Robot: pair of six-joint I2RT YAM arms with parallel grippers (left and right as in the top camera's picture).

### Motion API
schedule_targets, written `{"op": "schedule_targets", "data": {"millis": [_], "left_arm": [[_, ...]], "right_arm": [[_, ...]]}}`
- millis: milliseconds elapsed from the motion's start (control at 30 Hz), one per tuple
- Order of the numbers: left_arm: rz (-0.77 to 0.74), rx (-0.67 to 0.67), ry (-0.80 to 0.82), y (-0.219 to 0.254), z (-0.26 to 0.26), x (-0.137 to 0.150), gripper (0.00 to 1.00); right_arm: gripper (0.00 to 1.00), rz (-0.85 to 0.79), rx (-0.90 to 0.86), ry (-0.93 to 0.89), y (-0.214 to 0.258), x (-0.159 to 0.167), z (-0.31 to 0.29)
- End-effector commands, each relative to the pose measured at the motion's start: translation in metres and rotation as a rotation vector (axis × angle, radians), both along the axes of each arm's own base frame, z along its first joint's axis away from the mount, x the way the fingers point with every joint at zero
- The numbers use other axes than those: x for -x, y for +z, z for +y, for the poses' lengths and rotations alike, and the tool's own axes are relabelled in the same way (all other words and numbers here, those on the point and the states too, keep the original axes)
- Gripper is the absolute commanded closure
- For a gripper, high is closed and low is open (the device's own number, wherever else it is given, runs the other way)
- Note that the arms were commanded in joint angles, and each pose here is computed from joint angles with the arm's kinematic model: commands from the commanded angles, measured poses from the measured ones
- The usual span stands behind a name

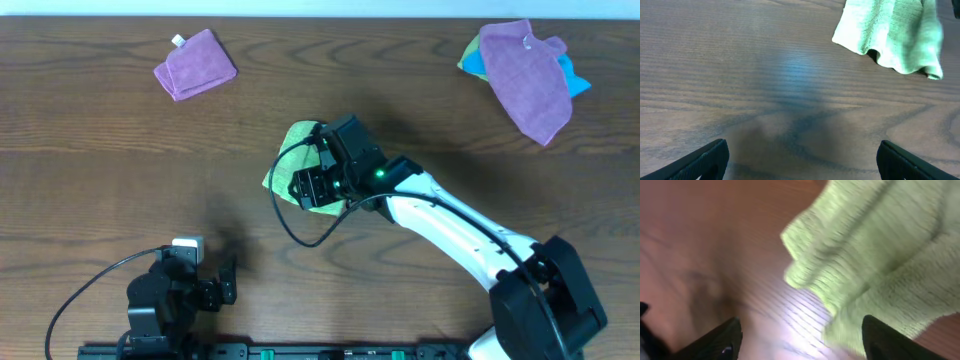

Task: Fold the cloth

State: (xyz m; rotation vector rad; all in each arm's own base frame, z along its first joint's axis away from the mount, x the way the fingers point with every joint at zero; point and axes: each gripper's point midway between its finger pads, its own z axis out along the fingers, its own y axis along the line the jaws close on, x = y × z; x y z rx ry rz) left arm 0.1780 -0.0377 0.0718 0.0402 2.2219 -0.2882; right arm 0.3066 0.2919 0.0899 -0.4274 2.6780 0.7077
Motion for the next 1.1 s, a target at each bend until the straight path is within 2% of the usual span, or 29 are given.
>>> {"op": "schedule_targets", "data": {"millis": [0, 200, 333, 500, 633, 833, 1067], "left_arm": [[0.009, 0.008, -0.006, -0.005, -0.002, 0.001, 0.05], [0.009, 0.008, -0.006, -0.005, -0.002, 0.001, 0.05], [0.009, 0.008, -0.006, -0.005, -0.002, 0.001, 0.05], [0.007, 0.008, -0.006, -0.005, -0.002, 0.001, 0.05], [0.002, 0.008, -0.006, -0.004, -0.002, 0.000, 0.05], [0.001, 0.008, -0.006, -0.003, -0.002, 0.000, 0.05], [-0.028, 0.008, -0.006, 0.002, -0.002, -0.005, 0.04]], "right_arm": [[0.22, -0.002, 0.072, -0.051, -0.008, -0.006, -0.019], [0.18, 0.112, 0.253, -0.190, -0.030, 0.005, -0.071], [0.18, 0.150, 0.283, -0.224, -0.039, 0.009, -0.086], [0.33, 0.181, 0.263, -0.290, -0.055, 0.013, -0.092], [0.41, 0.196, 0.241, -0.344, -0.071, 0.018, -0.095], [0.43, 0.225, 0.150, -0.383, -0.089, 0.026, -0.087], [0.48, 0.204, 0.068, -0.427, -0.096, 0.022, -0.081]]}}
